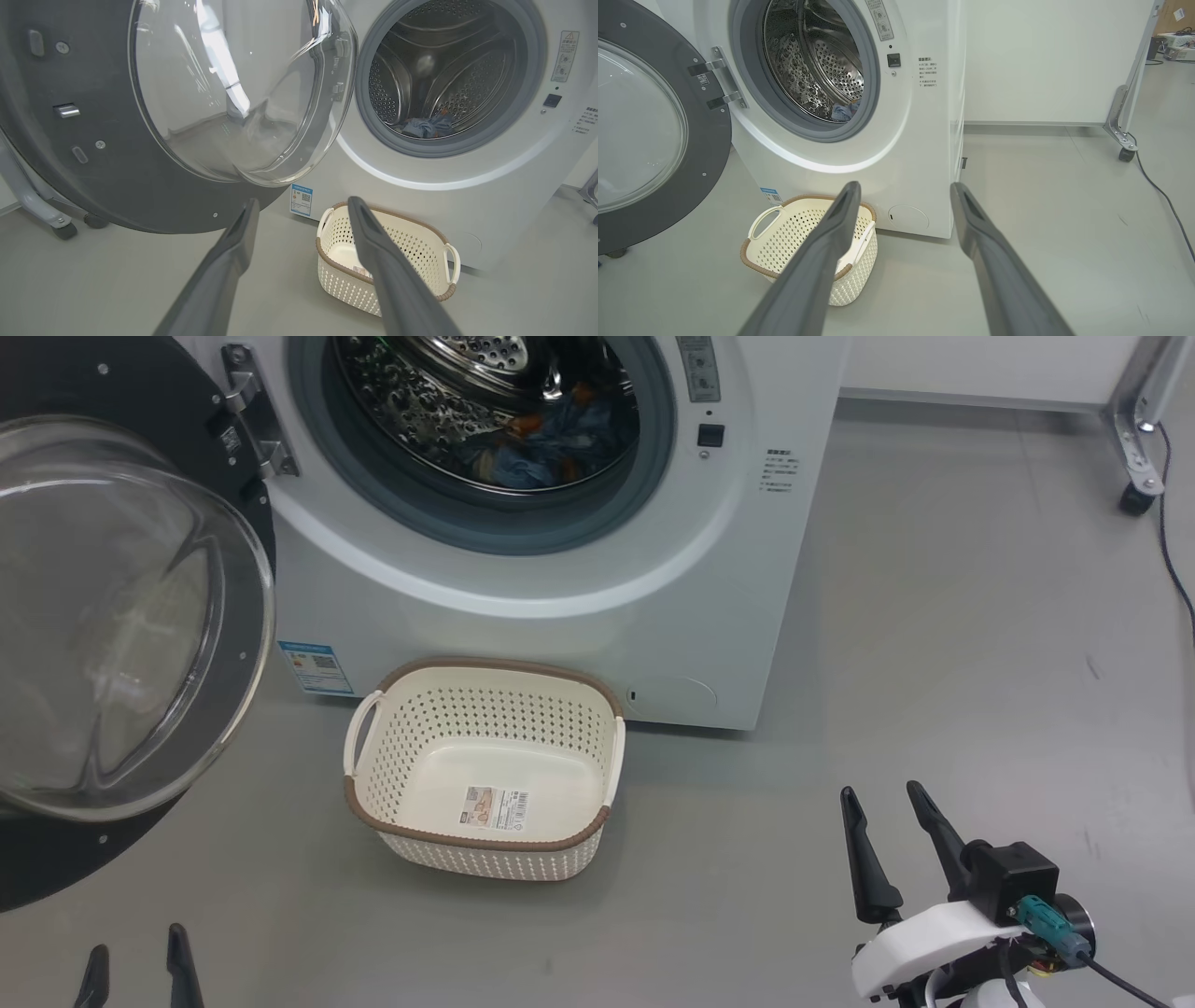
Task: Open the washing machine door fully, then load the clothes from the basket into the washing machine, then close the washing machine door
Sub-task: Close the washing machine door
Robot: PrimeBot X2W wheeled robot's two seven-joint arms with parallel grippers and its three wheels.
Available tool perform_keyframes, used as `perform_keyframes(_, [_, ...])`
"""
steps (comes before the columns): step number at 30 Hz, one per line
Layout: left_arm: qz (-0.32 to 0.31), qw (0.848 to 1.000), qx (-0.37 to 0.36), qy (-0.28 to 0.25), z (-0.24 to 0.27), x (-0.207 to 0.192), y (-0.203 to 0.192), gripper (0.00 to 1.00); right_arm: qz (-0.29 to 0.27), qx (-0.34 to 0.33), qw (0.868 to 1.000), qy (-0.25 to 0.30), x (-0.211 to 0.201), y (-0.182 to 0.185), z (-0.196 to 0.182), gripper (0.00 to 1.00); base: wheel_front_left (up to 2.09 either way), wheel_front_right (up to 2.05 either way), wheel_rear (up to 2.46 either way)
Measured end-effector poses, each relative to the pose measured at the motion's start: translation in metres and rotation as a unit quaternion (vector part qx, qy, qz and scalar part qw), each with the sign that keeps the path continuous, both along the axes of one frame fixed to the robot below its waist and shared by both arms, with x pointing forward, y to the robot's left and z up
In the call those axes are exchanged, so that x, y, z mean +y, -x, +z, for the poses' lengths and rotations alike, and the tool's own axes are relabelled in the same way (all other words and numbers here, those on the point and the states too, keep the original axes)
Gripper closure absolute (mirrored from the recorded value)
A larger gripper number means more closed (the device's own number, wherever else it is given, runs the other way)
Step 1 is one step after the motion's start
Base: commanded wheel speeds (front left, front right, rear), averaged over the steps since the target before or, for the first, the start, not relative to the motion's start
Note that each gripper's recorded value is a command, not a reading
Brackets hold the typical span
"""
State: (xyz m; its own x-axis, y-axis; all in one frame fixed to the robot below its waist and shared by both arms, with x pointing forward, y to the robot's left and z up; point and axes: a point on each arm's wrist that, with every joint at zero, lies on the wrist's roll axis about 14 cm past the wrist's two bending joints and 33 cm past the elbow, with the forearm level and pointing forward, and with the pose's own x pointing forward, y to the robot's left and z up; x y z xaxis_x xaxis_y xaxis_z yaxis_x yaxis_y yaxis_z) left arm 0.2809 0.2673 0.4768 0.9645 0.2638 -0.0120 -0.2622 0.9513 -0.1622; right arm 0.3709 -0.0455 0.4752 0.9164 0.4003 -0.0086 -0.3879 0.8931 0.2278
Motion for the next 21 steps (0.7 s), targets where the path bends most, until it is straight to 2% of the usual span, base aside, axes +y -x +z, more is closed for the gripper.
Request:
perform_keyframes(10, [0.083, 0.997, -0.001, 0.001, 0.001, 0.04, 0.04, 0.0, 0.06, 0.0, 0.998, 0.003, 0.039, -0.002, -0.002, 0.0, 0.0, 0.0, 0.0])
perform_keyframes(21, [0.152, 0.988, -0.007, 0.019, 0.0, 0.064, 0.081, 0.0, 0.124, 0.001, 0.992, 0.004, 0.081, 0.001, -0.003, 0.0, 0.0, 0.0, 0.0])
